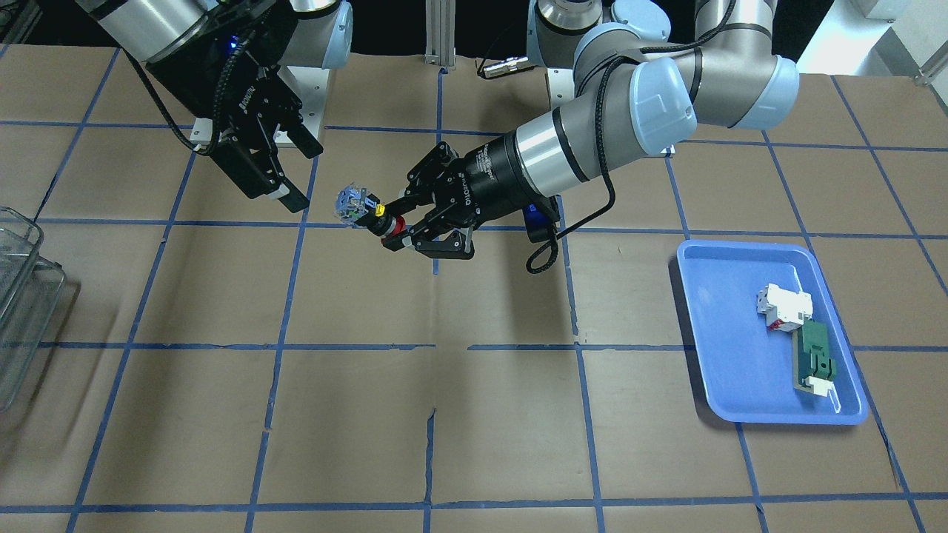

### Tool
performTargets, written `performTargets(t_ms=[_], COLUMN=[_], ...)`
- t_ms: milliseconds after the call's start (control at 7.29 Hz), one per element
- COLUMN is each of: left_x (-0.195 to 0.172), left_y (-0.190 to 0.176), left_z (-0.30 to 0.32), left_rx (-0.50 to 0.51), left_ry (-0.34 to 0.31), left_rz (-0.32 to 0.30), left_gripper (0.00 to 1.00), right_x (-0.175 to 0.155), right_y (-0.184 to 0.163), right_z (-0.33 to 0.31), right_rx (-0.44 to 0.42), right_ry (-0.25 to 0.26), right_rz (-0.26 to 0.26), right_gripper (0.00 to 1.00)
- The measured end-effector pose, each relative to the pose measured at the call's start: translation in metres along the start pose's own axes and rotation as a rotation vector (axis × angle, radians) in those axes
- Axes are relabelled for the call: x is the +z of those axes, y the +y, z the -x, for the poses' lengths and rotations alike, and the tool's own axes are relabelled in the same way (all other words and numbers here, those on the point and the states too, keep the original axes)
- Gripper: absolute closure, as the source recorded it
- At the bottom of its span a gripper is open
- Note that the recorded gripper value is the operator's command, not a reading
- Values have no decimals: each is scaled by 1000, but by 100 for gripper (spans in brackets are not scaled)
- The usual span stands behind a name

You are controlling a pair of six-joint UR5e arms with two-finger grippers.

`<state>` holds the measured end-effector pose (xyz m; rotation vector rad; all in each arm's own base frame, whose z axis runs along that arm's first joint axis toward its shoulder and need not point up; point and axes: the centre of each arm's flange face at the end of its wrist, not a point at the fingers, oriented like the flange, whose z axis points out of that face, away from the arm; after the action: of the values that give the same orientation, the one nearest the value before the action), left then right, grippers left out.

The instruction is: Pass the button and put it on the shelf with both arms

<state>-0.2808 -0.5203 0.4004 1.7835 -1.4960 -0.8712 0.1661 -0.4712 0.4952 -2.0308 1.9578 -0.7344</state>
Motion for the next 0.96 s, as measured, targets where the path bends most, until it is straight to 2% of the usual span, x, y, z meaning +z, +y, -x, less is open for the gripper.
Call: performTargets(t_ms=[274, 548, 685, 823, 960], left_x=[-1, -2, -3, -3, -4], left_y=[2, 4, 4, 5, 6], left_z=[0, 0, 0, 0, 1], left_rx=[2, 5, 6, 7, 7], left_ry=[2, 4, 4, 5, 7], left_rz=[2, 4, 4, 5, 6], left_gripper=[100, 100, 100, 100, 100], right_x=[13, 33, 33, 26, 21], right_y=[-15, -24, -29, -35, -38], right_z=[0, -6, -13, -19, -21], right_rx=[67, 60, 44, 32, 30], right_ry=[-32, -69, -64, -48, -41], right_rz=[-15, -5, 14, 28, 33], right_gripper=[0, 0, 0, 6, 17])
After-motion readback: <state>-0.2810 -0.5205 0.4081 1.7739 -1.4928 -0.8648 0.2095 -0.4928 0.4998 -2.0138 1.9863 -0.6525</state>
